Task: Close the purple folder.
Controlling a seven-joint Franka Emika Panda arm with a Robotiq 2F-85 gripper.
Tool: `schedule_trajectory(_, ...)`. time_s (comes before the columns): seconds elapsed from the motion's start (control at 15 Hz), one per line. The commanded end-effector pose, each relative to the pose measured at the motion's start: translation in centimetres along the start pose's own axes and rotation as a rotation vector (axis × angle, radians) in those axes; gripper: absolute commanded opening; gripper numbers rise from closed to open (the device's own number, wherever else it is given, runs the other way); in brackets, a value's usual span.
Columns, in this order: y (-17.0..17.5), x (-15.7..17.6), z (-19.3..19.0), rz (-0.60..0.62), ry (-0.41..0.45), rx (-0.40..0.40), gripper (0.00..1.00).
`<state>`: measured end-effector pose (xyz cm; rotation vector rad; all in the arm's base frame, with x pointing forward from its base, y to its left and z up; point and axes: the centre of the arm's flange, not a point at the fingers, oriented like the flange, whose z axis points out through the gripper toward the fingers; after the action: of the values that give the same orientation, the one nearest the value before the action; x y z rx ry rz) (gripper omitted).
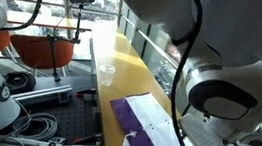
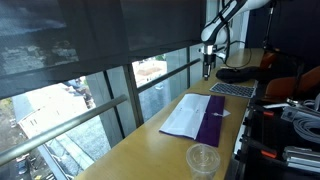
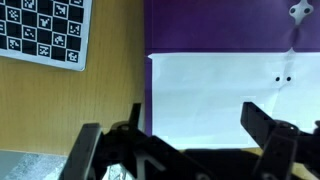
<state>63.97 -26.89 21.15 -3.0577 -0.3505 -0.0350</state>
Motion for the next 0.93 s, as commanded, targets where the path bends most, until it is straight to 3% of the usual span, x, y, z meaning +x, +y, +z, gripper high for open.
schedule_trajectory(0.0,5.8,4.6,3.1,-0.022,0.010,0.070,1.00)
schedule_trajectory(0.4,8.8,7.3,7.5,-0.108,0.045,0.131,1.00)
schedule_trajectory(0.87,9.8,9.4,11.2,-0.143,0.039,0.199,1.00)
